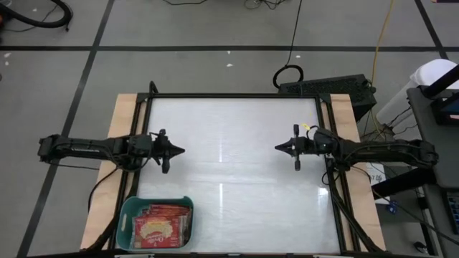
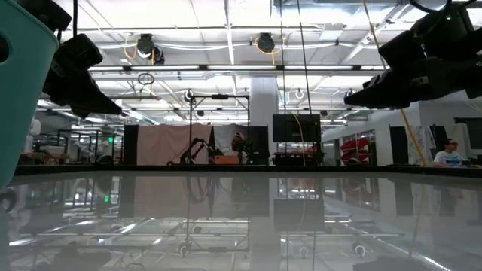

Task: Sort popcorn bags into baskets
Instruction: Return to Home Position

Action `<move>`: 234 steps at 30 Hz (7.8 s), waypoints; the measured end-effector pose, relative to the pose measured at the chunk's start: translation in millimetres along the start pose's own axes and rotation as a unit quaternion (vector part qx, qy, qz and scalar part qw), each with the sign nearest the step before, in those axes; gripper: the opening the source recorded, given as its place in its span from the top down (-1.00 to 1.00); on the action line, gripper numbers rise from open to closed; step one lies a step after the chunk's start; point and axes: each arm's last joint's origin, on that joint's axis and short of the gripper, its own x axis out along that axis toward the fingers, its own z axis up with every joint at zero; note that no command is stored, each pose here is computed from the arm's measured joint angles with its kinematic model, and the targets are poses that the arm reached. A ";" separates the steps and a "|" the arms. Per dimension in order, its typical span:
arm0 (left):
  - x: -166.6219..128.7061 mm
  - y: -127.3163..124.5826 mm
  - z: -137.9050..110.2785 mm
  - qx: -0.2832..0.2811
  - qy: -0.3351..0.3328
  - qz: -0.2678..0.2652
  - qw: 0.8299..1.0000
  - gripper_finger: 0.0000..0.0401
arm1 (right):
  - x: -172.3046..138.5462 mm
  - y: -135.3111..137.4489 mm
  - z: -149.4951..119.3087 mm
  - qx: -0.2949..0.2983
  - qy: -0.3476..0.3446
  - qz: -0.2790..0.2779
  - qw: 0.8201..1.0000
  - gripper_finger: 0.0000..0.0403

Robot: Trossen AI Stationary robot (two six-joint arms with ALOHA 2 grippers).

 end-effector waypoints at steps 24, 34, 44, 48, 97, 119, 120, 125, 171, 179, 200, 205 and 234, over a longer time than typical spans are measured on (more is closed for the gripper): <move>-10.4 2.5 -1.5 0.014 -0.011 0.003 1.000 0.99 | -37.5 5.0 10.3 0.004 -0.092 -0.018 0.996 1.00; -10.4 2.2 -0.2 0.023 -0.017 0.002 1.000 0.99 | -46.5 6.7 10.8 0.004 -0.110 -0.045 0.993 1.00; -10.4 2.1 0.0 0.024 -0.019 0.001 1.000 0.99 | -46.8 6.4 8.8 0.007 -0.100 -0.054 0.993 1.00; -10.5 2.0 0.7 0.028 -0.022 0.000 0.999 0.99 | -46.7 8.2 9.5 0.021 -0.106 -0.034 0.994 1.00; -21.2 2.2 -3.9 0.086 -0.110 -0.038 0.990 1.00 | -46.6 24.6 14.1 0.036 -0.126 0.062 0.989 1.00; -24.0 0.1 -6.4 0.130 -0.203 -0.083 0.967 1.00 | -46.4 24.6 14.0 0.036 -0.125 0.063 0.989 1.00; -23.3 0.4 -6.5 0.128 -0.211 -0.079 0.966 1.00 | -46.5 24.6 14.1 0.036 -0.126 0.063 0.989 1.00; -22.2 1.1 -7.1 0.135 -0.220 -0.066 0.964 1.00 | -46.5 24.6 14.1 0.036 -0.126 0.063 0.989 1.00; -20.5 0.4 -8.3 0.127 -0.209 -0.080 0.966 0.86 | -46.5 24.6 14.1 0.036 -0.126 0.062 0.989 1.00; -20.5 0.4 -8.3 0.128 -0.209 -0.080 0.966 0.86 | -46.5 24.6 14.1 0.036 -0.126 0.062 0.989 1.00; -20.5 0.4 -8.3 0.128 -0.209 -0.080 0.966 0.86 | -46.5 24.6 14.1 0.036 -0.126 0.063 0.989 1.00; -20.4 0.4 -8.3 0.127 -0.208 -0.080 0.966 0.86 | -46.5 24.6 14.1 0.036 -0.126 0.063 0.989 1.00; -20.5 0.4 -8.3 0.119 -0.208 -0.082 0.967 0.86 | -46.5 24.6 14.1 0.036 -0.126 0.062 0.989 1.00</move>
